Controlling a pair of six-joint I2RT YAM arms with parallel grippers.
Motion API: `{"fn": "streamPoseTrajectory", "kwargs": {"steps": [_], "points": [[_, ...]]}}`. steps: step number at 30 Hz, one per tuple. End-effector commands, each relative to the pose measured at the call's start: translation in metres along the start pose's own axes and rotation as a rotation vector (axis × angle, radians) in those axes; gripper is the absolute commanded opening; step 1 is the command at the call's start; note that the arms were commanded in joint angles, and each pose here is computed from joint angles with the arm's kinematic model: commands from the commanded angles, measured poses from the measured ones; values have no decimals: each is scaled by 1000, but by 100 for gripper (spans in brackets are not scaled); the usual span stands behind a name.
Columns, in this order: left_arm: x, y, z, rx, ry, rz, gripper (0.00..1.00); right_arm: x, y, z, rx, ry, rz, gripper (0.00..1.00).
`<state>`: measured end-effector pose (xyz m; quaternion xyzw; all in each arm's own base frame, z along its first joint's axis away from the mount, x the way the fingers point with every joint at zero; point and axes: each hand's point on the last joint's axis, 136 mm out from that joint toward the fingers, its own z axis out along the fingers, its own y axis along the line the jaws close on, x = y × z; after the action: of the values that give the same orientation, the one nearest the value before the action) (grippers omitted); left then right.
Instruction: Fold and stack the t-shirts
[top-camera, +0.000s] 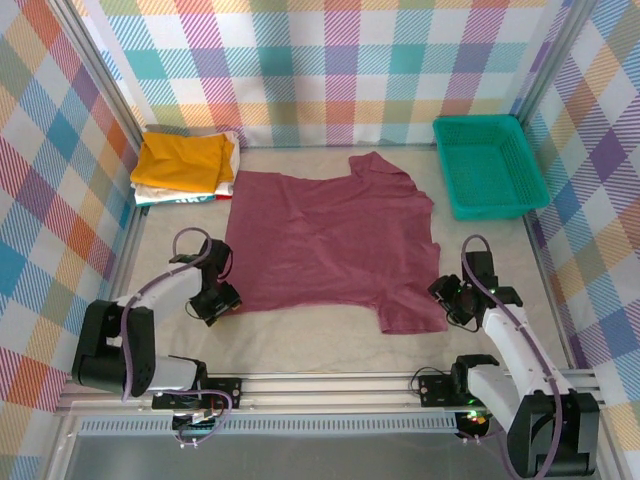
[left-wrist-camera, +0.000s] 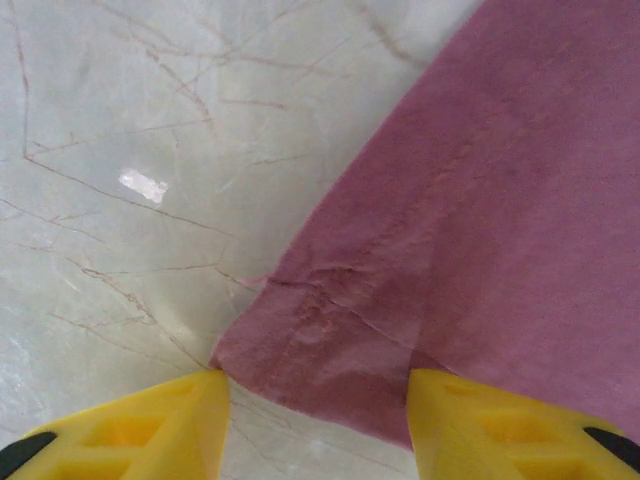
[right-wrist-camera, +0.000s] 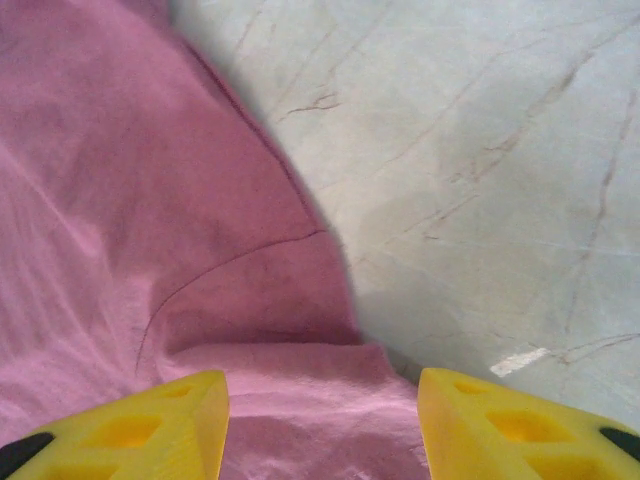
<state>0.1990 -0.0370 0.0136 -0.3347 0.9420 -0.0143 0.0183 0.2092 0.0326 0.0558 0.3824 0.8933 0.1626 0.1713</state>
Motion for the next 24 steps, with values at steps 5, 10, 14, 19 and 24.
{"fn": "streamPoseTrajectory", "kwargs": {"steps": [5, 10, 14, 19, 24], "points": [[-3, 10, 5, -32, -25, -3, 48, 6, -8, -4, 7, 12, 34, 53], [-11, 11, 1, -44, -59, 9, 47, 12, -15, -4, 39, 39, 47, 54], [-16, 8, -2, -34, -73, 9, 41, 11, -16, -6, 51, 33, 36, 54], [-23, 9, -8, -42, -104, 18, 23, 16, -24, -6, 84, 53, 57, 54], [-26, 7, -11, -29, -123, 22, 12, 35, -30, -8, 97, 145, 74, 54]]}}
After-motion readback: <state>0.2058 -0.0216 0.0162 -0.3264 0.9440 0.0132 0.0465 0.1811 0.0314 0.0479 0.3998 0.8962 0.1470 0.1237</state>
